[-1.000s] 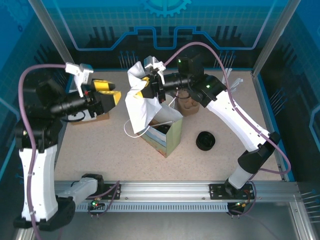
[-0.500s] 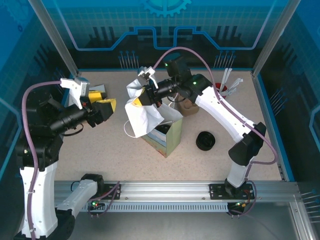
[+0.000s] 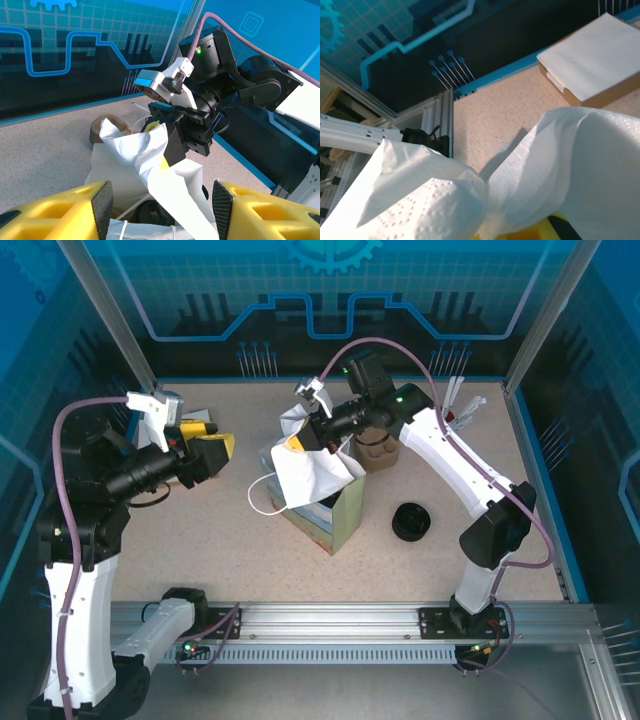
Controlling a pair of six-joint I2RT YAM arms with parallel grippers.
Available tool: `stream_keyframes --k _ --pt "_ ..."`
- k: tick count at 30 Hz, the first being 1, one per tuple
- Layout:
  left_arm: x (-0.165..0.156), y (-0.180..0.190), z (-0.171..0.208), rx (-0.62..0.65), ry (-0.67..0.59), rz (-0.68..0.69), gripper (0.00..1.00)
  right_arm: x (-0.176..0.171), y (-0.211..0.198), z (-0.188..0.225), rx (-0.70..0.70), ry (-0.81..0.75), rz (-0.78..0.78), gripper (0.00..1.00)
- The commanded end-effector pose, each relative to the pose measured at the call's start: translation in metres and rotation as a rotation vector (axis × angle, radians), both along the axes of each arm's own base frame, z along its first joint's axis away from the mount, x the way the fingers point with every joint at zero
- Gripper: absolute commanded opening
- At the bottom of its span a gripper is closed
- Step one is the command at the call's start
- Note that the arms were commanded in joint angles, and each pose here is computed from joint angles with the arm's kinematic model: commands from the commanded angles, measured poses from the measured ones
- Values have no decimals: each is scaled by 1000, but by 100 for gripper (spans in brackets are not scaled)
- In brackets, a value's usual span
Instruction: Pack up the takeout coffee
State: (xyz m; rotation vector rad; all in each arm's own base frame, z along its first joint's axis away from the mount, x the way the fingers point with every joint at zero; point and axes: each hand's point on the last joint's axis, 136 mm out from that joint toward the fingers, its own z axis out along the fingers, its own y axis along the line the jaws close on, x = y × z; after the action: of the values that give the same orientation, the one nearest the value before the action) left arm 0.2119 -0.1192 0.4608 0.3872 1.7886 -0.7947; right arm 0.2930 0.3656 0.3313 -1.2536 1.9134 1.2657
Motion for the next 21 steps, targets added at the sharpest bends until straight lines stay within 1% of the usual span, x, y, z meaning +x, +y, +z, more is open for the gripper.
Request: stream_keyframes --k 1,6,9,13,21 --pt "1 -2 4 -8 -9 -10 58 0 -17 -2 -74 -57 -44 7" --pt "3 -2 4 -8 -7 -8 58 3 -24 -19 -185 -141 -79 8" --pt "4 -2 5 -7 -9 -6 58 3 -27 -34 -261 -159 -83 8" --pt "5 -2 5 -8 -7 -8 58 3 -29 -57 -396 -206 -89 9" --pt "7 -2 5 -5 -7 -5 58 4 -26 -90 -607 -305 -73 14"
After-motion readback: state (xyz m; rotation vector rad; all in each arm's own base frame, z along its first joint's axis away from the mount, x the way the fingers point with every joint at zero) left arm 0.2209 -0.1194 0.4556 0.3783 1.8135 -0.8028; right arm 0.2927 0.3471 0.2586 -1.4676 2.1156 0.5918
